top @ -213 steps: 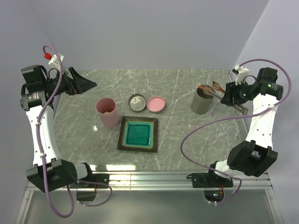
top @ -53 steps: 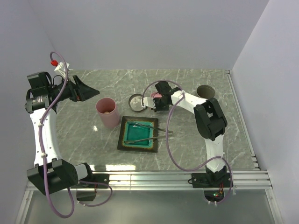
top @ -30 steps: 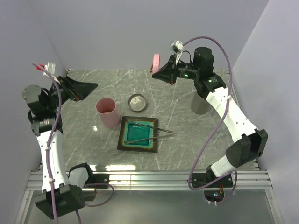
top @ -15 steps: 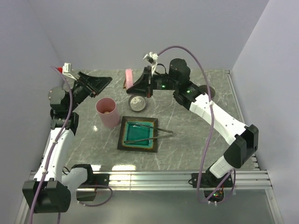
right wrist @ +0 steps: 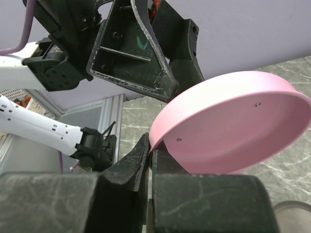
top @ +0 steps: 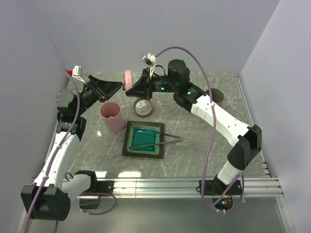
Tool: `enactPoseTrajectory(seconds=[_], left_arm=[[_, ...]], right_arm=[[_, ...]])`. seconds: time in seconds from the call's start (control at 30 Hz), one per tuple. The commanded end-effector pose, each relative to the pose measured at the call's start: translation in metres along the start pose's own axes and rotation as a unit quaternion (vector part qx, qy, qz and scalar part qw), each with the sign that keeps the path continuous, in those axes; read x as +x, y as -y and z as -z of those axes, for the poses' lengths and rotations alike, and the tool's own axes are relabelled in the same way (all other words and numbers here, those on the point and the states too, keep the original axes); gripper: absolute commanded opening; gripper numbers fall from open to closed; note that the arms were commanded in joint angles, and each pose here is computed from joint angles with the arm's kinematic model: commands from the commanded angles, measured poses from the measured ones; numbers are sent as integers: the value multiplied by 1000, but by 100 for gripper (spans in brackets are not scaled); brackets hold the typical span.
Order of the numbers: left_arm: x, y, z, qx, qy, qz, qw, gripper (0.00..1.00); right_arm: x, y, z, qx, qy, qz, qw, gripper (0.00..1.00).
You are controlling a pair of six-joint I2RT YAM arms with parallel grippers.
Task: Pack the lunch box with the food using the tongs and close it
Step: Pass the lid of the lunch box from the right arm to the left
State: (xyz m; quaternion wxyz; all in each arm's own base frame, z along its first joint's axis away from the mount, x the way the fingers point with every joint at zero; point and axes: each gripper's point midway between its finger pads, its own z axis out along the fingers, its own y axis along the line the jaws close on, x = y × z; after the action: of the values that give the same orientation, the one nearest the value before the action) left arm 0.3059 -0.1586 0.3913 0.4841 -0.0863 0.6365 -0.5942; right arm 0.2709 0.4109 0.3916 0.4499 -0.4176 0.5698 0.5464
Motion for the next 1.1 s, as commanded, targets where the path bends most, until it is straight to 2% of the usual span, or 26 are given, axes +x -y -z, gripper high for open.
enactPoseTrajectory(seconds=[0.0,0.23,0.4,0.67,0.73,0.93,1.07], left_arm=[[-2,21,2,26,6,-22,999,65],[5,12,0,26,-7,0,1000,63],[10,11,0,33,-12,1,999,55],[18,8,1,41,-25,18,999,49],[18,6,1,38,-23,22,999,44],[16,6,2,37,-20,27,999,22],[11,8,2,37,-15,20,999,1]], right_arm=[[-29,-12,-1,-11,33,32,999,0],[-32,-18,-3,-19,36,23,999,0],[-31,-17,-6,-23,37,17,999,0],[-29,-21,-11,-34,36,11,999,0],[-27,-22,-11,-38,35,7,999,0],[-25,-27,-9,-47,33,5,998,0],[-22,-26,-7,-42,28,4,999,1]])
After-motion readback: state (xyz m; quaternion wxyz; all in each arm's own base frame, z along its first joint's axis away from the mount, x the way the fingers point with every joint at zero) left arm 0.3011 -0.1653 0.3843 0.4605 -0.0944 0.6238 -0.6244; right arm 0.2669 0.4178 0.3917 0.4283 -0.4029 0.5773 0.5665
